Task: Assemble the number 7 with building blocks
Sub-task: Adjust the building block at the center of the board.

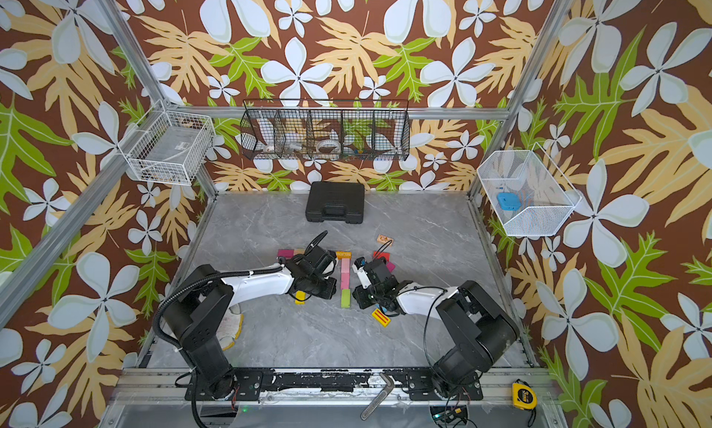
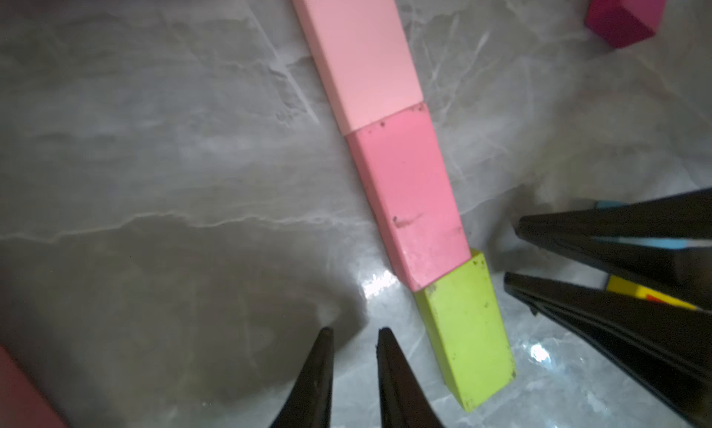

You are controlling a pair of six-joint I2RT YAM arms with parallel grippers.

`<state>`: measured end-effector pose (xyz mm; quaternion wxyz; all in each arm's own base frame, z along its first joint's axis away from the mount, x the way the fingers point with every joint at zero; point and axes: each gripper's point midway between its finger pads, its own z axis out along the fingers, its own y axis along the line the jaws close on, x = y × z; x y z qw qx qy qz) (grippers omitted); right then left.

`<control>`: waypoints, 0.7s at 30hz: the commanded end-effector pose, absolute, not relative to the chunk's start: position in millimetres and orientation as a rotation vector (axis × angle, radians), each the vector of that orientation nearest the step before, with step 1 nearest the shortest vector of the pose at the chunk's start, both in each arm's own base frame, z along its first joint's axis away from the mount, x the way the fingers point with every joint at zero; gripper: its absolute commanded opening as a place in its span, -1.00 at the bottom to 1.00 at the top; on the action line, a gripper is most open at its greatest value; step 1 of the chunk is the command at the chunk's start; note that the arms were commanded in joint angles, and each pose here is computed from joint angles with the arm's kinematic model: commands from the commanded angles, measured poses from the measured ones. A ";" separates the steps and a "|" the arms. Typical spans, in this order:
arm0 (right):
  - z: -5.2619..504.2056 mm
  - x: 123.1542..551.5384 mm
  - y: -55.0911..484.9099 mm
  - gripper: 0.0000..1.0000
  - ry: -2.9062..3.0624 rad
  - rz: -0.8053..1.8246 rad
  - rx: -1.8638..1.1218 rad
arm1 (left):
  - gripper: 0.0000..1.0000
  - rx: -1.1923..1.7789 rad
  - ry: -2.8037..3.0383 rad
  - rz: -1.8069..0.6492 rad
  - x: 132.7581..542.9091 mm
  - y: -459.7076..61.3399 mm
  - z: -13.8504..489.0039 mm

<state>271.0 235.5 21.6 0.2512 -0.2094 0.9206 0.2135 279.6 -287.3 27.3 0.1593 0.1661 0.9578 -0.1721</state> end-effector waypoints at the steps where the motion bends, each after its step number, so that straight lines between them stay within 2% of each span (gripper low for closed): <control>1: 14.1 263.1 222.5 -0.48 2.572 0.520 -0.513 | -0.52 0.471 2.736 -0.506 277.2 -289.1 28.8; 9: 15.4 247.5 227.4 -0.49 2.597 0.529 -0.503 | -0.53 0.480 2.741 -0.520 270.7 -292.5 25.9; 21: 11.8 250.8 235.0 -0.50 2.592 0.554 -0.495 | -0.54 0.493 2.747 -0.524 268.6 -295.3 24.5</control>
